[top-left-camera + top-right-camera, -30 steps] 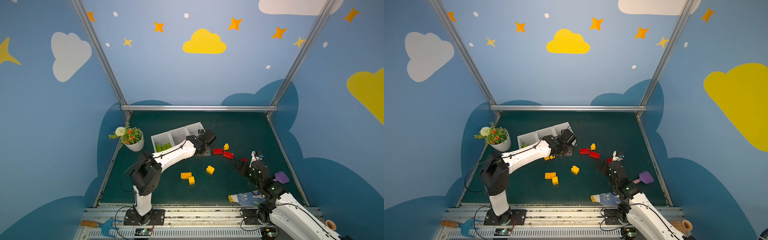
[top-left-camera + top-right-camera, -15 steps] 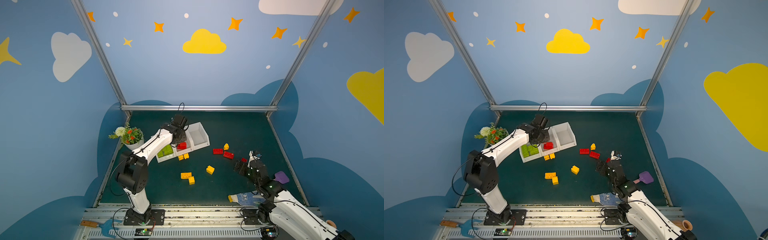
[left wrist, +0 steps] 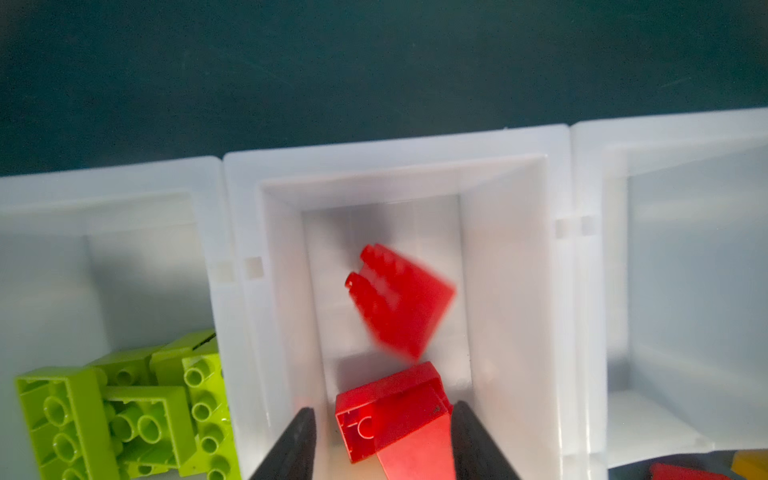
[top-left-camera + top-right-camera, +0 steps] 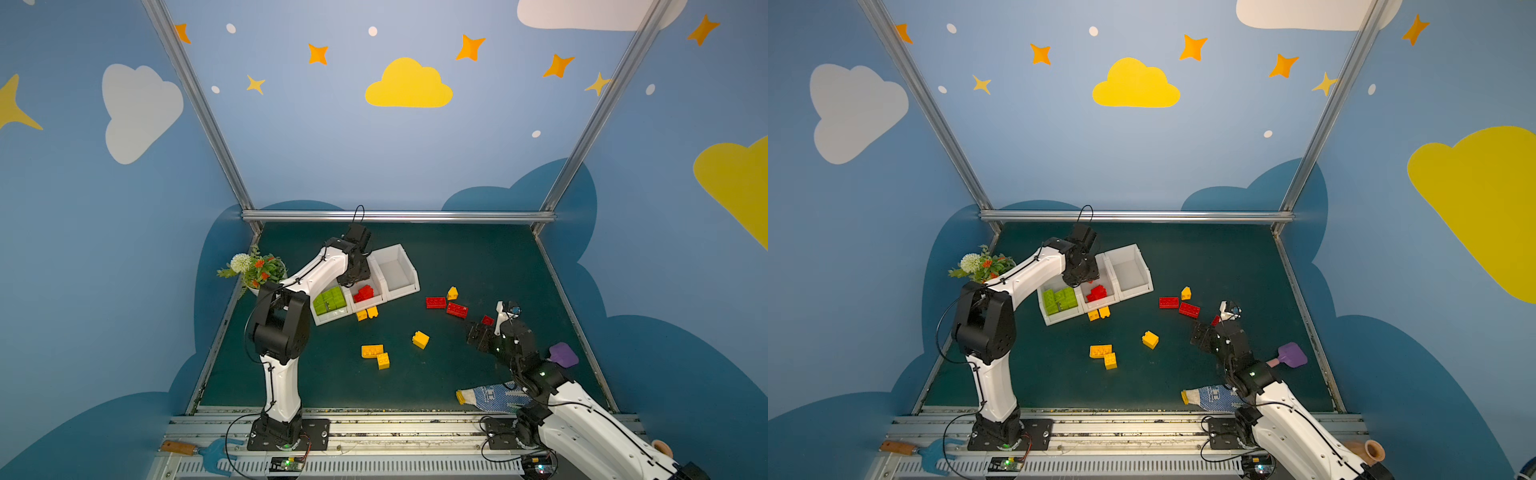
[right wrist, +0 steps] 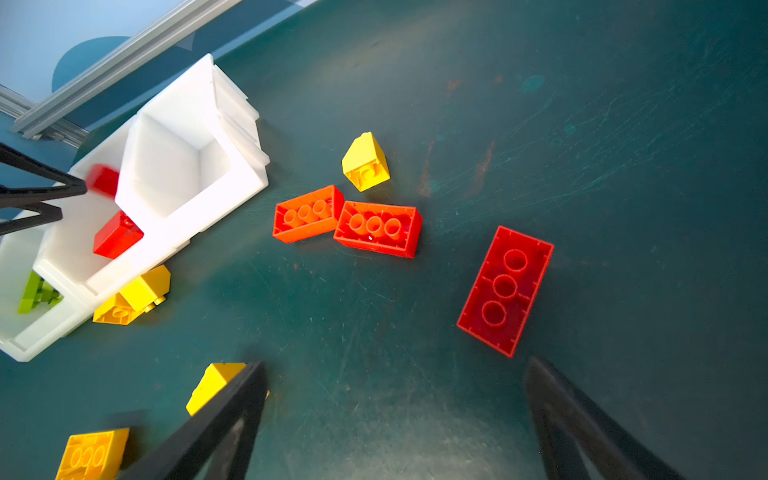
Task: Sort the legos into containers by color
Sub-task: 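Carry the red brick with the left gripper into the middle compartment and release, then withdraw the left arm while the right gripper reaches to a red brick, then close the right gripper on the red brick and lift it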
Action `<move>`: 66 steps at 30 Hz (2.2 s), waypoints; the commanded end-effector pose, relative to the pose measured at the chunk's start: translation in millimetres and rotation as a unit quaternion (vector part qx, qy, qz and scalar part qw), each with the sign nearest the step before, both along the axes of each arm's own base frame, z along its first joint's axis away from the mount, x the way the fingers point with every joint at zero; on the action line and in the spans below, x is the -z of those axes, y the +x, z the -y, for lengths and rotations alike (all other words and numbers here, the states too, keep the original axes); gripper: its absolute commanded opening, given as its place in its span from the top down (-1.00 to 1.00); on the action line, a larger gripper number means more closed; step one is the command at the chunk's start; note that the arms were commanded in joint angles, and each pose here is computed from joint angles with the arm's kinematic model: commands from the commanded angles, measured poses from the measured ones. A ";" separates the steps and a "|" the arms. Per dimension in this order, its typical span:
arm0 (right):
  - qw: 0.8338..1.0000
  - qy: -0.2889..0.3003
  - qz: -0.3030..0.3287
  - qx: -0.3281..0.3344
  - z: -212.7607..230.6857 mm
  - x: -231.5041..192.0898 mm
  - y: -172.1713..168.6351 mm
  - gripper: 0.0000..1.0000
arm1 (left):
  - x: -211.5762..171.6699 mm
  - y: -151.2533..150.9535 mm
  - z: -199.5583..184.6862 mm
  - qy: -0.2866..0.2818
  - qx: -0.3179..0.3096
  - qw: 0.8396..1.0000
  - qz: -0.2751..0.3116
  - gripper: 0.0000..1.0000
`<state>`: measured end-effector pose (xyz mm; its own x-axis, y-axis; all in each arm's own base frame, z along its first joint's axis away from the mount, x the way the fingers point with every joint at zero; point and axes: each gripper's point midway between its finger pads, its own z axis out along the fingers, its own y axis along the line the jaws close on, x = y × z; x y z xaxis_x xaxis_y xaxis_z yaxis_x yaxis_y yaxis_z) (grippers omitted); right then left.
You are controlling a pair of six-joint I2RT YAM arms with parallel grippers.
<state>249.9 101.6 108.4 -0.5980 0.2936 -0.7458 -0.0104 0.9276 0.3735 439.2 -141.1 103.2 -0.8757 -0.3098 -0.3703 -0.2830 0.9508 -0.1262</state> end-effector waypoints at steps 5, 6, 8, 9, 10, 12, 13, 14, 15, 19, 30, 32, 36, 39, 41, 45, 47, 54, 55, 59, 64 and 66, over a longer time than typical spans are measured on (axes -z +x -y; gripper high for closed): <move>1.000 -0.023 -0.002 -0.020 -5.6 -13.0 5.8 -0.90 | -42.2 -5.8 1.6 -0.027 0.006 0.999 0.024 -0.36; 0.999 -0.027 -0.009 -0.021 -7.0 -13.6 7.3 -0.90 | -51.5 -9.5 3.4 -0.037 0.009 0.999 0.033 -0.41; 0.999 -0.035 -0.020 -0.027 -12.1 -17.7 12.8 -0.90 | -70.7 -18.2 6.3 -0.056 0.015 0.997 0.054 -0.47; 0.998 -0.042 -0.031 -0.031 -14.4 -16.9 15.2 -0.90 | -79.2 -25.2 7.6 -0.064 0.022 0.996 0.063 -0.49; 0.997 -0.048 -0.041 -0.033 -16.7 -17.2 17.9 -0.90 | -87.9 -31.6 8.8 -0.070 0.029 0.994 0.073 -0.51; 0.995 -0.060 -0.061 -0.049 -27.1 -21.1 25.1 -0.90 | -106.4 -48.9 11.0 -0.083 0.050 0.991 0.095 -0.61; 0.994 -0.067 -0.073 -0.055 -31.8 -18.5 28.2 -0.90 | -114.5 -57.5 13.1 -0.092 0.061 0.988 0.106 -0.66; 0.992 -0.074 -0.081 -0.064 -39.0 -19.0 32.9 -0.90 | -123.8 -67.9 14.7 -0.102 0.074 0.985 0.119 -0.72; 0.990 -0.082 -0.087 -0.070 -45.9 -21.4 39.8 -0.90 | -132.4 -78.4 15.3 -0.112 0.084 0.981 0.133 -0.77; 0.979 -0.120 -0.128 -0.099 -69.9 -14.2 60.9 -0.90 | -157.1 -117.8 6.6 -0.130 0.106 0.969 0.183 -0.93; 0.957 -0.161 -0.207 -0.127 -118.4 15.8 105.6 -0.90 | -136.6 -182.6 -44.4 -0.088 0.086 0.965 0.230 -1.00; 0.951 -0.174 -0.223 -0.128 -123.0 26.6 110.6 -0.89 | -130.7 -185.3 -46.0 -0.084 0.086 0.967 0.226 -1.00; 0.945 -0.185 -0.242 -0.117 -124.8 42.9 117.4 -0.85 | -130.7 -186.4 -47.1 -0.080 0.088 0.967 0.224 -1.00; 0.943 -0.186 -0.252 -0.114 -126.6 51.8 118.0 -0.84 | -131.6 -186.1 -47.9 -0.086 0.088 0.966 0.226 -1.00; 0.941 -0.189 -0.254 -0.115 -128.8 56.8 117.8 -0.83 | -131.6 -186.1 -47.1 -0.099 0.087 0.966 0.224 -1.00; 0.938 -0.198 -0.264 -0.109 -125.8 65.3 116.2 -0.81 | -133.0 -185.1 -49.3 -0.110 0.080 0.964 0.228 -1.00; 0.937 -0.197 -0.267 -0.110 -126.3 69.0 116.0 -0.77 | -133.5 -184.2 -49.5 -0.117 0.078 0.963 0.229 -1.00; 0.933 -0.204 -0.275 -0.116 -130.9 78.6 121.5 -0.56 | -130.5 -183.5 -50.8 -0.122 0.074 0.964 0.224 -1.00; 0.932 -0.205 -0.275 -0.116 -131.5 79.5 122.7 -0.52 | -130.5 -183.5 -51.0 -0.121 0.074 0.964 0.224 -1.00; 0.929 -0.218 -0.273 -0.121 -131.1 81.3 122.8 -0.33 | -130.0 -182.7 -53.3 -0.119 0.070 0.965 0.225 -1.00; 0.927 -0.235 -0.263 -0.123 -128.1 75.8 123.3 -0.05 | -127.5 -180.7 -53.5 -0.124 0.066 0.965 0.220 -1.00; 0.929 -0.236 -0.257 -0.126 -129.3 70.3 123.2 -0.02 | -127.7 -180.3 -54.0 -0.125 0.065 0.965 0.219 -1.00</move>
